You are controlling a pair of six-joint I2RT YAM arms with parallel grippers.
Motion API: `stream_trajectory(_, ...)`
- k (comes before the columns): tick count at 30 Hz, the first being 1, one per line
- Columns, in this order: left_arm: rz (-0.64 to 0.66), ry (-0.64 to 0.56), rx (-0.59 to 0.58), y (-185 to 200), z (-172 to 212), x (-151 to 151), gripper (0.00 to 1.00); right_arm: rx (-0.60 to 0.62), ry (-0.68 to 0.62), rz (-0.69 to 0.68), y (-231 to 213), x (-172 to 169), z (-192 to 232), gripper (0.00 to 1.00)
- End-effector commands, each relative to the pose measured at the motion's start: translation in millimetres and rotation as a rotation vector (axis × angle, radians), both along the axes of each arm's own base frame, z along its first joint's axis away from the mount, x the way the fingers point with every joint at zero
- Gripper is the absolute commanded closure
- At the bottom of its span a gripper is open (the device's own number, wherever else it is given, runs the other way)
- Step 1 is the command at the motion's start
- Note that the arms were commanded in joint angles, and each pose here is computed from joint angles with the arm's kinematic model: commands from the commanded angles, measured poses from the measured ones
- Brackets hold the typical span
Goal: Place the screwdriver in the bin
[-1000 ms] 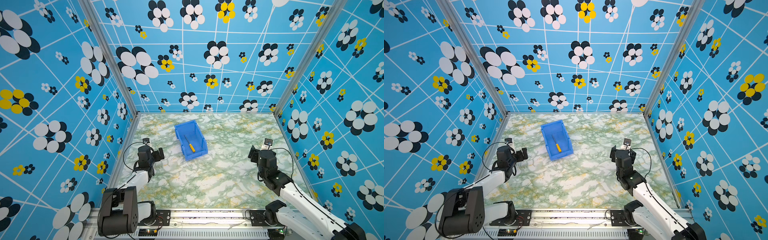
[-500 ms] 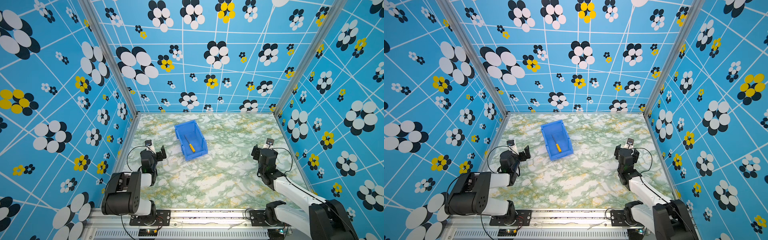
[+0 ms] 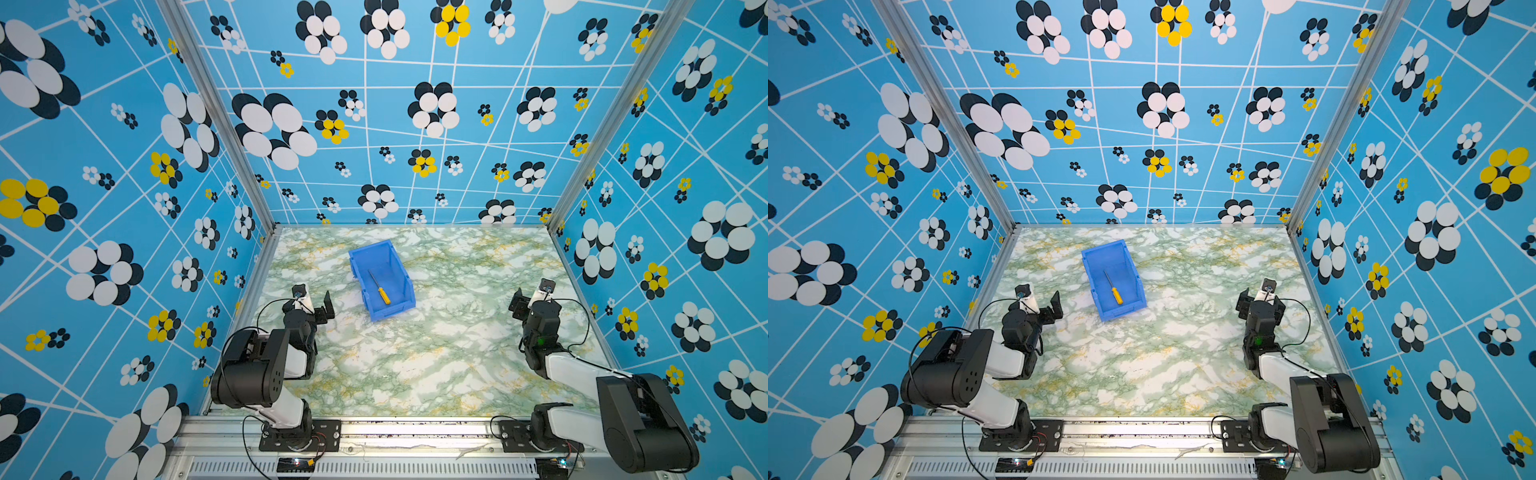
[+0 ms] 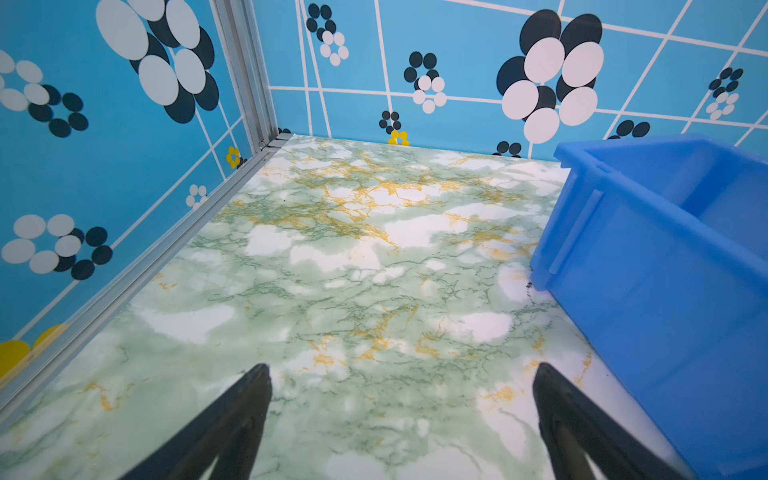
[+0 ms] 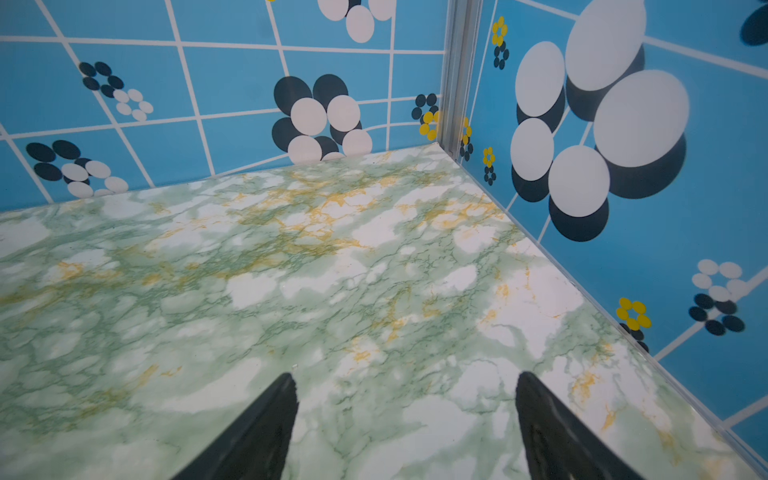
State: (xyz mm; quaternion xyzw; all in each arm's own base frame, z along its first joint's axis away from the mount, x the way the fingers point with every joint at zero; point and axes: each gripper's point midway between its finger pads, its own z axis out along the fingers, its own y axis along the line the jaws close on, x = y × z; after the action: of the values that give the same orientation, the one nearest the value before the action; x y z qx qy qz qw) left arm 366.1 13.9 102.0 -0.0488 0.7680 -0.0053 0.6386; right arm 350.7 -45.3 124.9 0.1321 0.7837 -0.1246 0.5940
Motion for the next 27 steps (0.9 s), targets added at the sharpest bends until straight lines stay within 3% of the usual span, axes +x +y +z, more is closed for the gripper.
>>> stream_trajectory(1, -0.011, -0.032, 0.021, -3.1, 6.0, -0.3, 0.01, -0.008, -0.027, 0.05, 7.1, 14.7, 6.5, 0.15)
stream_trajectory(9, -0.019, -0.04, 0.023, -4.6, 6.3, -2.4, 0.01, -0.017, 0.027, 0.079, 11.5, 38.3, -26.1, 0.15)
stream_trajectory(11, -0.015, -0.049, 0.024, -3.8, 7.5, -3.2, 0.01, 0.001, 0.069, 0.075, 10.2, 39.0, -28.1, 0.02)
stream_trajectory(13, -0.013, -0.05, 0.023, -3.6, 7.2, -3.8, 0.01, -0.001, 0.057, 0.078, 9.5, 38.6, -28.2, 0.01)
stream_trajectory(27, 0.014, -0.051, 0.018, 1.0, 7.2, -4.1, 0.01, -0.001, 0.06, 0.084, 10.6, 38.8, -28.7, 0.01)
